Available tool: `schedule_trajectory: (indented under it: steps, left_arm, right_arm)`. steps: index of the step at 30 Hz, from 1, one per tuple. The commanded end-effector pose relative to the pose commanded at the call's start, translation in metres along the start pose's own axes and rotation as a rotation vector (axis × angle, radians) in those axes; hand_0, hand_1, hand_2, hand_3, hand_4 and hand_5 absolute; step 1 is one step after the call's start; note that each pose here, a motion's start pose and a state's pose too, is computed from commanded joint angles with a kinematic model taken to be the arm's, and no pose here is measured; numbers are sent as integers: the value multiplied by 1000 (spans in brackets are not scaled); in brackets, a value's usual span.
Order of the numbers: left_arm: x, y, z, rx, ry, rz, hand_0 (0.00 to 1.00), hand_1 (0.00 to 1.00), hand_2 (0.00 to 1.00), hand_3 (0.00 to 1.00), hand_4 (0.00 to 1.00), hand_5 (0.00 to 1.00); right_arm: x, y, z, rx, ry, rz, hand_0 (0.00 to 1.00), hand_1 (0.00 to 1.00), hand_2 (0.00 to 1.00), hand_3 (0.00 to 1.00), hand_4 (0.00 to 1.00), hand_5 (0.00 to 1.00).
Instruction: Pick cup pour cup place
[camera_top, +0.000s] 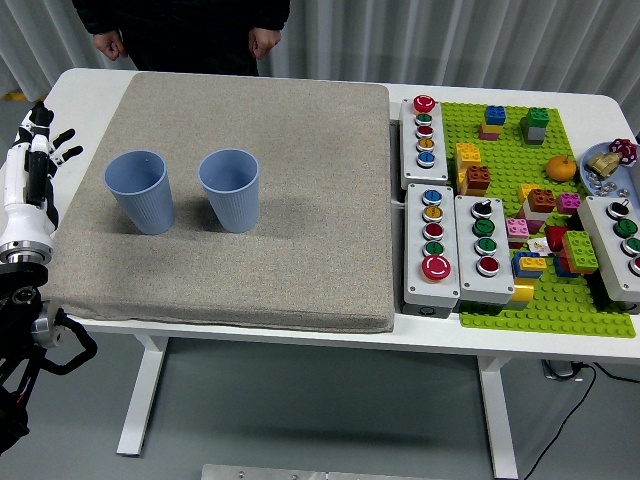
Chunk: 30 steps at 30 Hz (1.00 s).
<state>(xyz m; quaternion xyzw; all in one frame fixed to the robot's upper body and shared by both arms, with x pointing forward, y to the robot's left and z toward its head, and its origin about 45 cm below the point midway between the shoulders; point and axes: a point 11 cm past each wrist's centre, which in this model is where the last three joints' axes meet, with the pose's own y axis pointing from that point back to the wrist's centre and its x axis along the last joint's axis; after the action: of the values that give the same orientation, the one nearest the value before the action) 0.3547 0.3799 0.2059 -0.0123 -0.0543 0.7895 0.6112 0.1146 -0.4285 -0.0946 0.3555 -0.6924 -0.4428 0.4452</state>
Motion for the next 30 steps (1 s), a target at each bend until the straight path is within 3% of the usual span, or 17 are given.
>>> schedule_trajectory:
  steps: [30]
  left_arm:
    - [0, 1, -1, 4, -5, 2, 729, 807, 962, 968, 744, 998]
  right_arm:
    - [1, 0, 2, -1, 2, 3, 740, 701, 720, 639, 224, 377]
